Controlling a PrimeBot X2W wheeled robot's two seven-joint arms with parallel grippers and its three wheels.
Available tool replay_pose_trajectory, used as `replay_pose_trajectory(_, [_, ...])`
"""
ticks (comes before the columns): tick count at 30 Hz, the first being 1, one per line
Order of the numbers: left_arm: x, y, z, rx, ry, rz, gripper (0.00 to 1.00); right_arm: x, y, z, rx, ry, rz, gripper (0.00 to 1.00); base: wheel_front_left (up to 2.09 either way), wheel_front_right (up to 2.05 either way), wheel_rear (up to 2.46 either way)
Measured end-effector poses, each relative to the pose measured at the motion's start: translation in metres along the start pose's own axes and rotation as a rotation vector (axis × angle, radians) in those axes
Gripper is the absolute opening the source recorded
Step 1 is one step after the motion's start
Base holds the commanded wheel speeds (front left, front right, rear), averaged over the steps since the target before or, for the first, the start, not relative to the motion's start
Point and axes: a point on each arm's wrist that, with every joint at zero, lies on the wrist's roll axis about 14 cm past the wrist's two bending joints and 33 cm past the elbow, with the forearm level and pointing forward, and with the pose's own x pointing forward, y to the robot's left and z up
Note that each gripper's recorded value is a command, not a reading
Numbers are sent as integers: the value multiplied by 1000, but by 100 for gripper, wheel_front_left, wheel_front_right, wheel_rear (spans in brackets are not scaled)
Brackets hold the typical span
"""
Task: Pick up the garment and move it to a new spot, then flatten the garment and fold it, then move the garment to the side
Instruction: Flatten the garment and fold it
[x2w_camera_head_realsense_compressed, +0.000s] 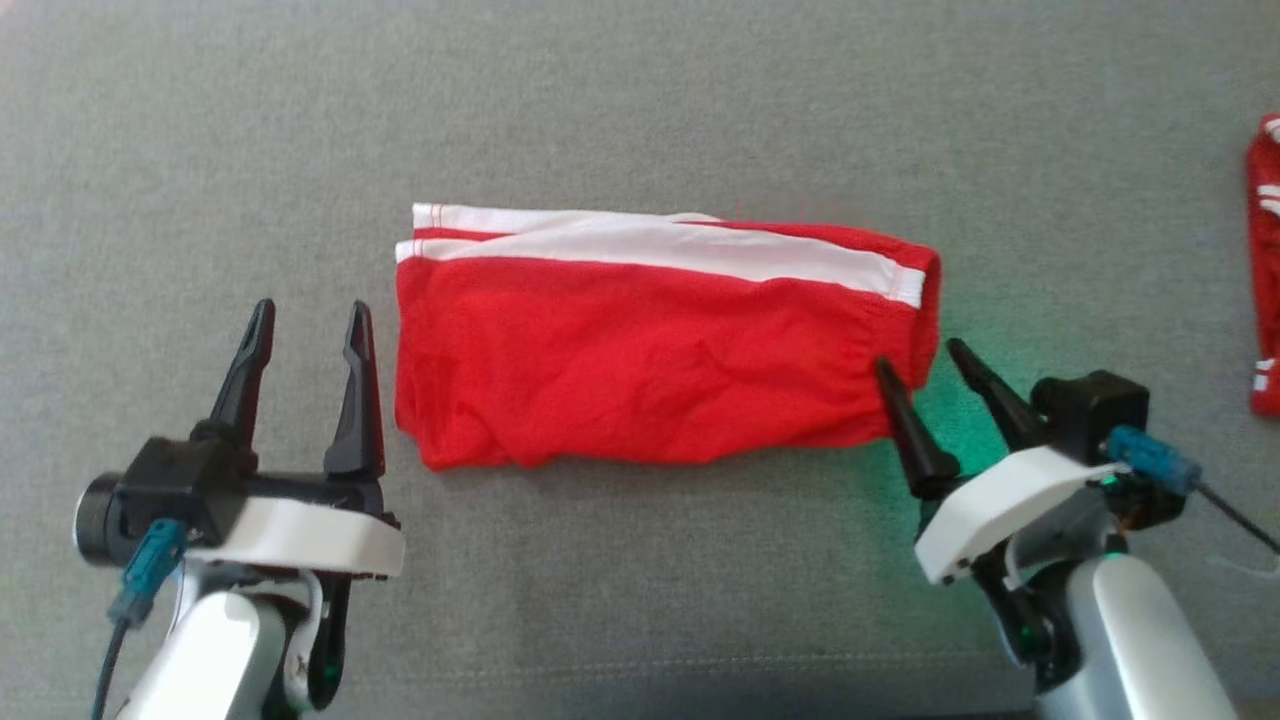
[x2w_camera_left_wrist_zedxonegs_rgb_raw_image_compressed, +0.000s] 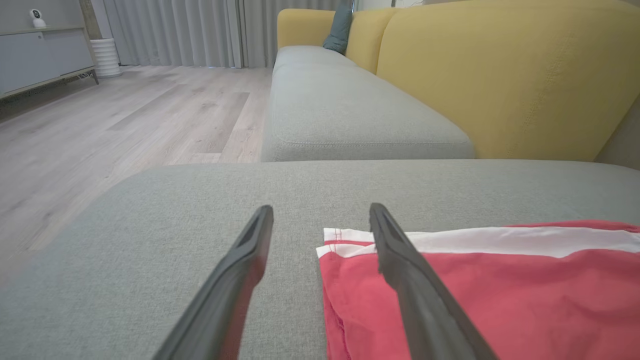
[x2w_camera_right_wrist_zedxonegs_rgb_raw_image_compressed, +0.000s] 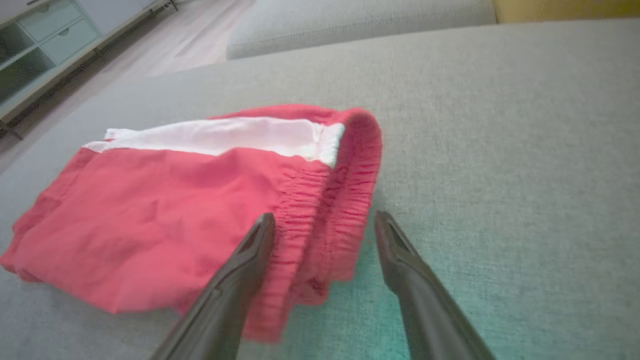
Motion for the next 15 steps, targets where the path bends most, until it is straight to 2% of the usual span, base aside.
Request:
replay_pose_trajectory(5, [6,3,-8,4,15,3,100,9,-13,-19,37,61,-28,100,0,0,0])
replay_pose_trajectory(15, [12,3,-14,0,20,2,100,32,6,-34,130,151,51,98,0,0,0])
